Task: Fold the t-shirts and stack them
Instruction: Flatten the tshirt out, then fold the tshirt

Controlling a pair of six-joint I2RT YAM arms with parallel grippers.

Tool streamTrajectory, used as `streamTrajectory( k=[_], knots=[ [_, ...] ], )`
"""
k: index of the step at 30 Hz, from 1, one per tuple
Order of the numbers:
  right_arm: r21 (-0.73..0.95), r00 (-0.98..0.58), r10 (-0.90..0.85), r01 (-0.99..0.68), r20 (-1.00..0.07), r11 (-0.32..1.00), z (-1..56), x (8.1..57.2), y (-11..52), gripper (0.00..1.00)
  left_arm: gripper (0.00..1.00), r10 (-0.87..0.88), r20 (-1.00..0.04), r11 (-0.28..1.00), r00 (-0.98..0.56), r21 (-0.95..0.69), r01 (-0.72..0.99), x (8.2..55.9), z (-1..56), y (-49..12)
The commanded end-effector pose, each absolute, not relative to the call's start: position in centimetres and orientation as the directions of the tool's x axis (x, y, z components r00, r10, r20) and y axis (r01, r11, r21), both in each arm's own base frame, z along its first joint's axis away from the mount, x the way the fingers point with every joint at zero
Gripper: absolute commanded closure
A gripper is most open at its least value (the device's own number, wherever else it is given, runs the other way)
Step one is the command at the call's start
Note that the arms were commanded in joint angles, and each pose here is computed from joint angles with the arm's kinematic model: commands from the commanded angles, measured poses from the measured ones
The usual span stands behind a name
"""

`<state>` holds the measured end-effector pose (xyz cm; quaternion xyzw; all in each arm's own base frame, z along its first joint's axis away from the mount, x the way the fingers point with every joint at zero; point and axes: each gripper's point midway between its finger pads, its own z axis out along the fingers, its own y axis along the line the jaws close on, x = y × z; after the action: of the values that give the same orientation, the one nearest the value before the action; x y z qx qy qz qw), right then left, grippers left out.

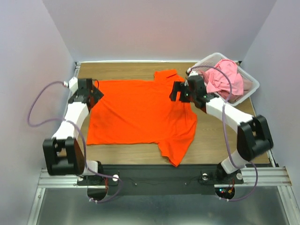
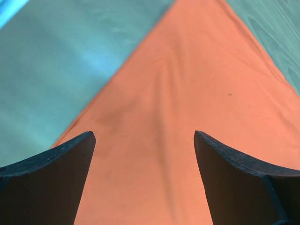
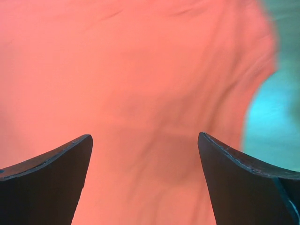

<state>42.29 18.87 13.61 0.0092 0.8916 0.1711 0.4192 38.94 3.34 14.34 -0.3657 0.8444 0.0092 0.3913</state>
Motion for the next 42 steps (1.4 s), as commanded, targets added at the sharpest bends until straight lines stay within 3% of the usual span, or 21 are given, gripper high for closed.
streamTrajectory(
  k=[1,6,10,19,31,36,42],
  knots=[
    [0.351,-0.625,0.199,-0.129,-0.754,0.927,15.1,37.9,20.1,0.0,0.02,-0.718,-0.588,0.522,-0.372,-0.103,-0.847,28.9,8.6,6.0],
    [0.39,-0.636,0.271,-0.051,-0.723,0.92,13.5,33.5,18.1,0.0,0.02,-0.814,-0.469,0.434,-0.343,-0.098,-0.896,22.3,2.7,4.4],
    [0.425,-0.596,0.32,-0.039,-0.736,0.905,15.2,32.6,17.4,0.0,0.02,-0.874,-0.408,0.368,-0.264,-0.201,-0.908,21.2,1.3,2.9],
    [0.43,-0.568,0.347,-0.015,-0.746,0.903,16.2,32.0,16.4,0.0,0.01,-0.883,-0.427,0.325,-0.196,-0.253,-0.911,21.0,1.9,3.2],
    [0.444,-0.618,0.391,0.075,-0.682,0.893,14.0,29.9,15.4,0.0,0.01,-0.889,-0.436,0.298,-0.139,-0.321,-0.899,21.2,3.9,3.2],
    [0.427,-0.625,0.396,0.109,-0.673,0.898,13.0,29.4,14.7,0.0,0.24,-0.888,-0.44,0.289,-0.135,-0.306,-0.907,21.2,3.9,3.4],
    [0.429,-0.642,0.405,0.129,-0.651,0.894,12.3,28.9,14.7,0.0,0.3,-0.888,-0.429,0.297,-0.166,-0.259,-0.919,21.0,3.3,3.4]
  ],
)
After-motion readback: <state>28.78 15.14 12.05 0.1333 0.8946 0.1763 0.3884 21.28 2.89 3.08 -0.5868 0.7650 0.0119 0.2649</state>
